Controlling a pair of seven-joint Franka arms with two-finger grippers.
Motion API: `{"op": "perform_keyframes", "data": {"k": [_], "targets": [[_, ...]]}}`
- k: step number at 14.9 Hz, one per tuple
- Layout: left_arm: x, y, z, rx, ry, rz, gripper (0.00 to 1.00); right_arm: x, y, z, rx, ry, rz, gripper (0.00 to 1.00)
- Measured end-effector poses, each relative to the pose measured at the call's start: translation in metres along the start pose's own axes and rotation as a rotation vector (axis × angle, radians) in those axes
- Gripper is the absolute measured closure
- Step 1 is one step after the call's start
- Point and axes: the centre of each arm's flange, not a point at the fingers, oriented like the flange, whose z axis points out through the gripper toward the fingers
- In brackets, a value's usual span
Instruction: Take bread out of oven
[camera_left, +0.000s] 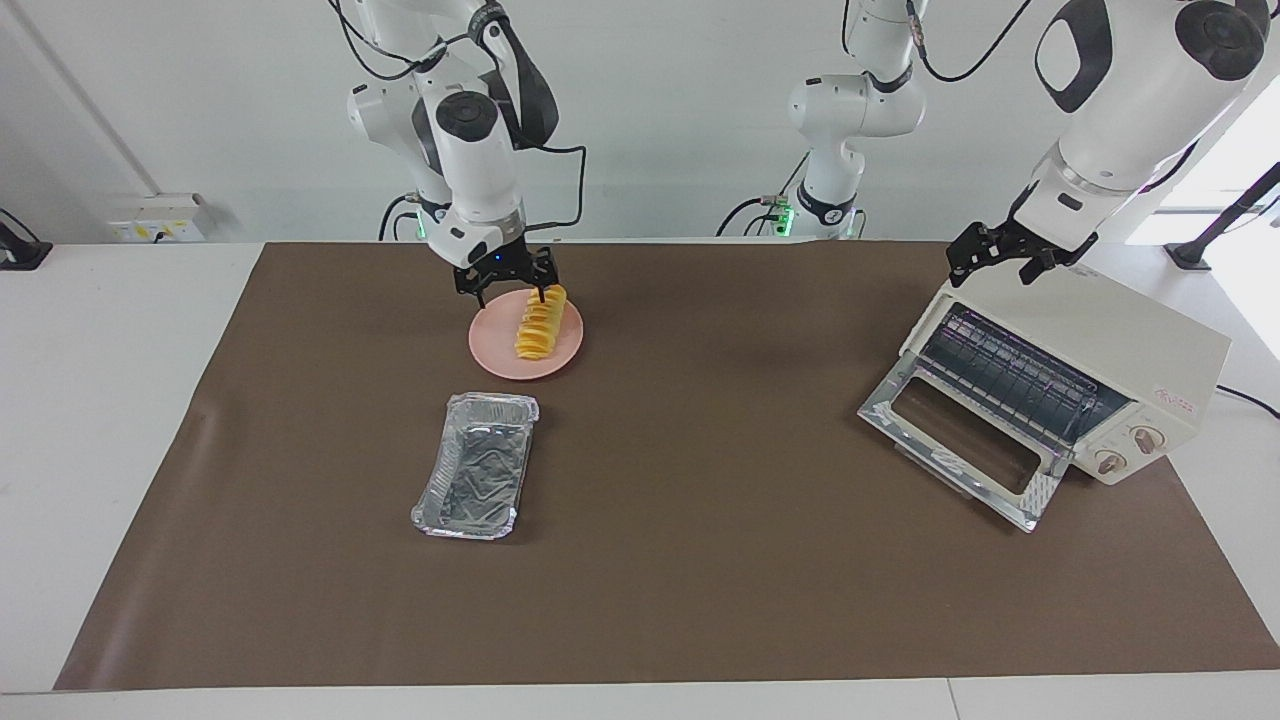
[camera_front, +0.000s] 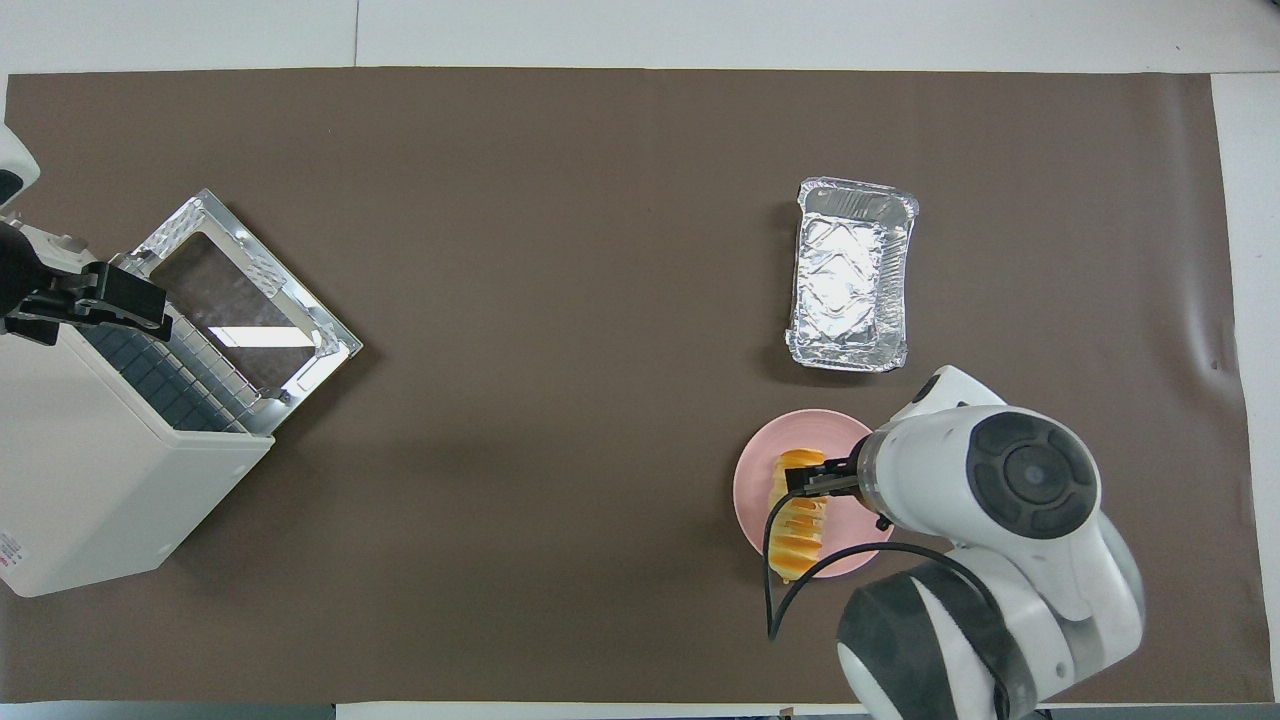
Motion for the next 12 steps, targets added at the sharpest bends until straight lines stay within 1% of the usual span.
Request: {"op": "perform_keyframes", "data": {"k": [3, 6, 7, 8, 10, 12], "targets": [[0.0, 0.0, 0.0, 0.0, 0.0, 0.0, 0.0, 0.015, 0.067, -0.065, 0.01, 0.002, -0.067, 0.0], [0.0, 0.0, 0.0, 0.0, 0.0, 0.0, 0.0, 0.019, 0.103, -0.122, 0.009, 0.058, -0.074, 0.0], [0.0, 0.0, 0.0, 0.0, 0.0, 0.0, 0.0, 0.018, 0.107, -0.141, 0.009, 0.064, -0.073, 0.0], [0.0, 0.0, 0.0, 0.0, 0.0, 0.0, 0.0, 0.015, 0.11, -0.16, 0.01, 0.054, -0.069, 0.0], [0.0, 0.0, 0.0, 0.0, 0.0, 0.0, 0.0, 0.009, 0.118, -0.196, 0.017, 0.005, -0.055, 0.0], [0.0, 0.0, 0.0, 0.0, 0.0, 0.0, 0.0, 0.011, 0.132, -0.218, 0.024, -0.026, -0.03, 0.0]]}}
